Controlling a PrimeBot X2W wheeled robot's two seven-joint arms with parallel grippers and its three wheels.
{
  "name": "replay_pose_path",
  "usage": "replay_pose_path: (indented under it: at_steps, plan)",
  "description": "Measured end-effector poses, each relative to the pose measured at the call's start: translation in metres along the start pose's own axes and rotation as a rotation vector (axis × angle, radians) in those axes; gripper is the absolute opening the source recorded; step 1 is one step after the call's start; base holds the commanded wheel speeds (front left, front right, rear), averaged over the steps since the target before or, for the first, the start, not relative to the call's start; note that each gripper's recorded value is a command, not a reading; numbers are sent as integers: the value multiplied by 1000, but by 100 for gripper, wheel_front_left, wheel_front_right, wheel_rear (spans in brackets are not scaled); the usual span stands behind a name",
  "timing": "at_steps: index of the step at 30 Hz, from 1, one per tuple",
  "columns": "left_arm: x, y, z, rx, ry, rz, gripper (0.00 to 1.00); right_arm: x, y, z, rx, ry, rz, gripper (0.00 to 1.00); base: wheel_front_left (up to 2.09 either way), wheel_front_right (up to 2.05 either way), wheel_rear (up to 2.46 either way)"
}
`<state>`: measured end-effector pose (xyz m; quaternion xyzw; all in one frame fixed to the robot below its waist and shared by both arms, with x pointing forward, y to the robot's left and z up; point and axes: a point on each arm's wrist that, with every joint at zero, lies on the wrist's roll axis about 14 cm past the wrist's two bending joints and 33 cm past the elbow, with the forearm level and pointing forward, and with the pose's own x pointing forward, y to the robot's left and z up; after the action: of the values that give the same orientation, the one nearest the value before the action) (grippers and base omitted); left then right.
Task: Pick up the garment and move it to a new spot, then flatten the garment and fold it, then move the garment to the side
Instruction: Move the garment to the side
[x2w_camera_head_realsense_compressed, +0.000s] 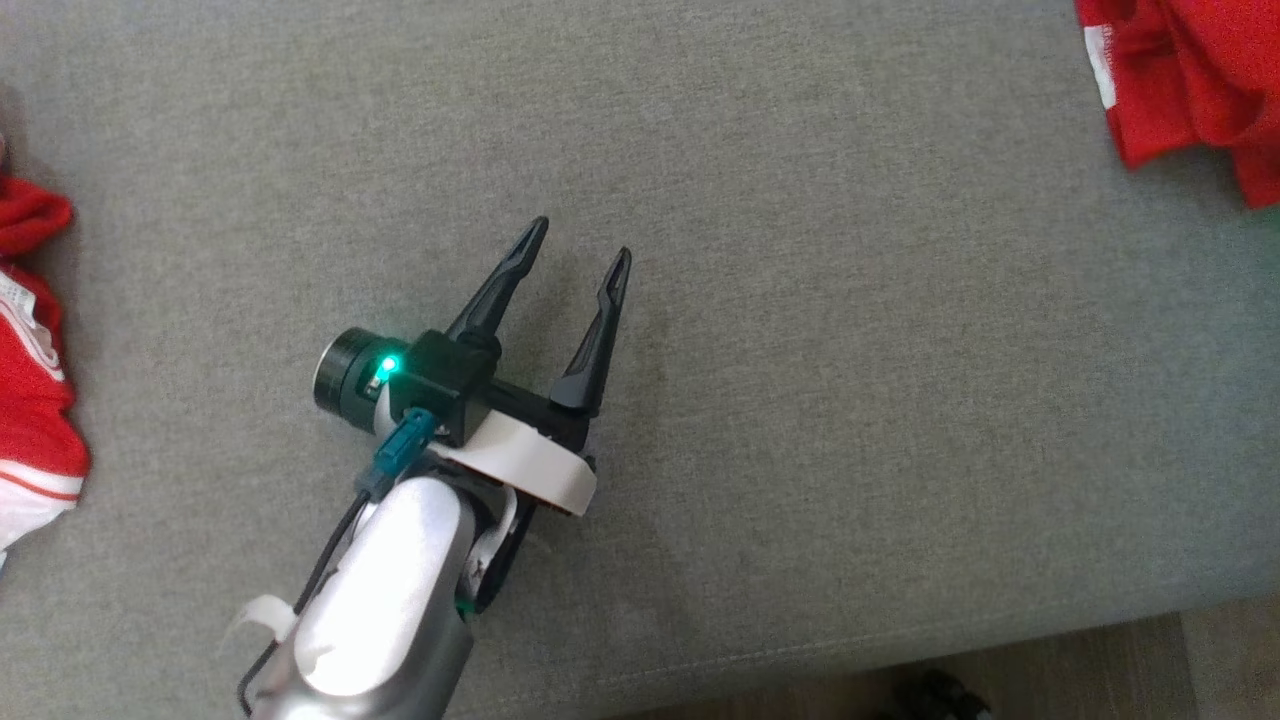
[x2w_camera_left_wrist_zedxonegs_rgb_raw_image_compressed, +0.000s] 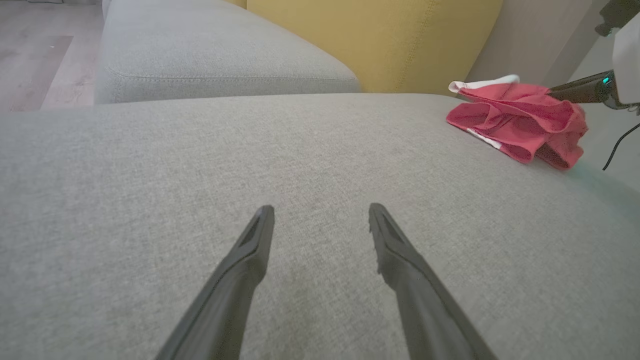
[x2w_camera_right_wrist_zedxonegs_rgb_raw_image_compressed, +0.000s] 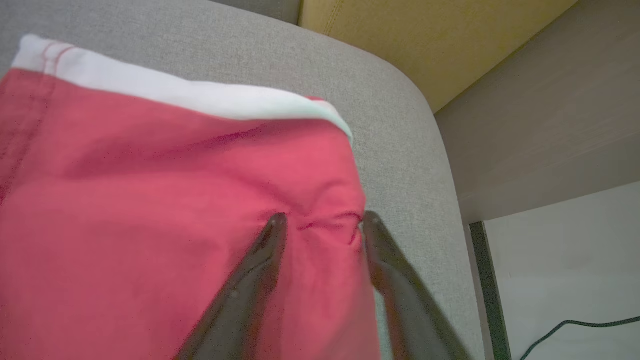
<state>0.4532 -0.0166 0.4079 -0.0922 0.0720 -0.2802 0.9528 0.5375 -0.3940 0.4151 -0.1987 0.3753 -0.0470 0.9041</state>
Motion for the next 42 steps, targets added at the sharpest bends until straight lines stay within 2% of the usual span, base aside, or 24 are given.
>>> replay_pose_path:
  at_steps: [4,9,18,28,31,42]
  plan:
    - [0,-3,10,10,-22,-6,100,-6,0,1,-32,-15,-13,100,0,0,0]
    - [-3,-9,32,30,-68,-9,100,-26,-4,23,-33,-128,-34,100,0,0,0]
    - [-35,6,83,53,-179,96,100,-97,20,114,56,-570,47,100,0,0,0]
    - [-83,20,129,95,-293,201,100,-177,47,143,206,-830,172,100,0,0,0]
    - [-97,26,133,102,-307,237,100,-190,58,136,262,-871,200,100,0,0,0]
    - [-135,44,125,93,-298,341,100,-194,113,61,393,-841,246,100,0,0,0]
